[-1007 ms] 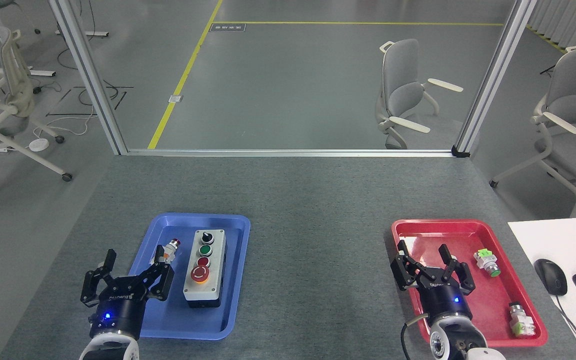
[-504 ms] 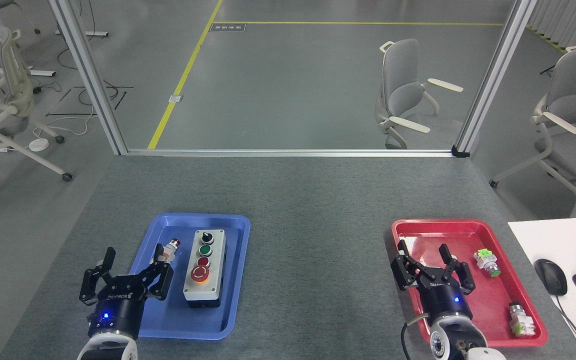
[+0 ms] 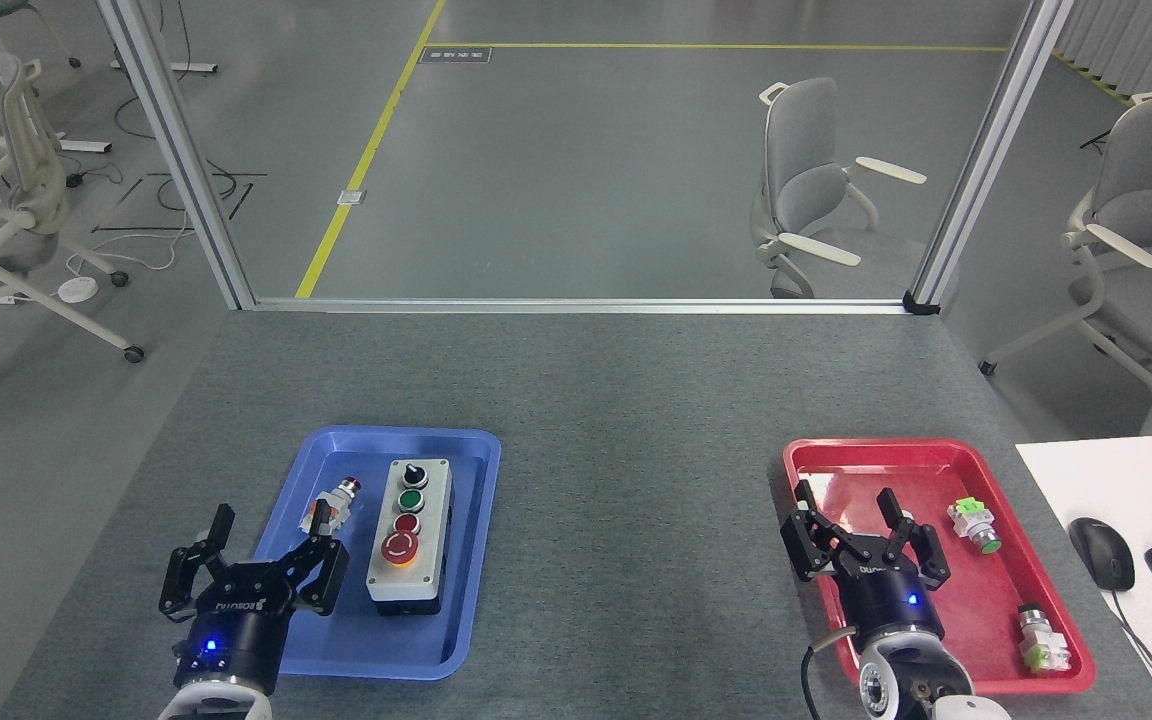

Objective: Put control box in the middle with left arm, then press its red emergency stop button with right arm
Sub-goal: 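Move the left gripper toward the gray control box on the blue tray, then lower the left gripper onto the near end of the control box and grasp it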

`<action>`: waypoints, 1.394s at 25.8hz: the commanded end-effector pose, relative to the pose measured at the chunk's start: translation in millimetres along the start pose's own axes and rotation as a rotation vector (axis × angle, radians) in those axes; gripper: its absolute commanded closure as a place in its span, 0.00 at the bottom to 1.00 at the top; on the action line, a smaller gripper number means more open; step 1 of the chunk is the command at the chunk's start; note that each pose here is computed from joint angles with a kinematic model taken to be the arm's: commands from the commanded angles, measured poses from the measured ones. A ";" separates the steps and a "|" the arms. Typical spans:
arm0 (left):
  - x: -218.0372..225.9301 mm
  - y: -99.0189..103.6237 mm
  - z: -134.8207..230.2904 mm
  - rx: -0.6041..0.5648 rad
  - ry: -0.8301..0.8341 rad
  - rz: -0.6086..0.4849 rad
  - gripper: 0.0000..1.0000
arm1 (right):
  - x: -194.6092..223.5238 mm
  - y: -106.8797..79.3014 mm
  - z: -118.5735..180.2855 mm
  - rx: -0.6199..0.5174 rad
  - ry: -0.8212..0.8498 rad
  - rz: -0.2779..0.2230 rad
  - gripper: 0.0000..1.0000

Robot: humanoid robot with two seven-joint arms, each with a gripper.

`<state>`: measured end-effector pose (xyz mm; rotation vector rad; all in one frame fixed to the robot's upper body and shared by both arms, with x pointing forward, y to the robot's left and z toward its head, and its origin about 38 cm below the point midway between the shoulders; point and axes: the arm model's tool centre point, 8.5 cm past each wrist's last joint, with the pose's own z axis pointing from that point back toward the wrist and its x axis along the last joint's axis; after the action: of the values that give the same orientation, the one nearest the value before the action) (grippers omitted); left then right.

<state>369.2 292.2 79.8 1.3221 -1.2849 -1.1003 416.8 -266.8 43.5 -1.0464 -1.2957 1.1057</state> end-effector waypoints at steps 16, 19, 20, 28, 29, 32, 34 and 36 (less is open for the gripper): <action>89.2 -75.1 68.8 -0.195 -0.055 -0.170 0.01 | 0.3 -1.2 -1.3 -0.003 -0.001 0.000 0.01; 107.9 -87.2 62.1 -0.227 -0.061 -0.176 0.01 | -0.3 -1.4 -1.3 -0.004 0.002 0.000 0.01; 109.2 -89.1 60.1 -0.234 -0.056 -0.175 0.01 | -0.3 -1.4 -1.3 -0.004 0.002 0.000 0.01; 108.7 -94.4 37.1 -0.278 -0.022 -0.179 0.01 | 1.7 -1.3 -1.5 -0.005 0.001 -0.004 0.01; 107.8 -96.4 35.1 -0.288 -0.020 -0.179 0.01 | 1.9 -1.3 -1.5 -0.005 -0.001 -0.005 0.01; 106.5 -99.2 28.6 -0.308 -0.014 -0.178 0.01 | 1.8 -0.7 -1.0 -0.003 -0.001 -0.005 0.01; 105.4 -102.1 26.9 -0.325 -0.009 -0.179 0.01 | 1.1 -1.0 -1.4 -0.004 0.000 -0.003 0.01; 100.5 -101.3 22.8 -0.327 0.011 -0.172 0.01 | 1.3 -1.5 -1.4 -0.005 -0.001 -0.003 0.01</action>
<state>359.6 185.4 -22.3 1.2062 -0.9624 -1.3710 418.1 -265.5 45.0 -1.0491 -1.3021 1.0989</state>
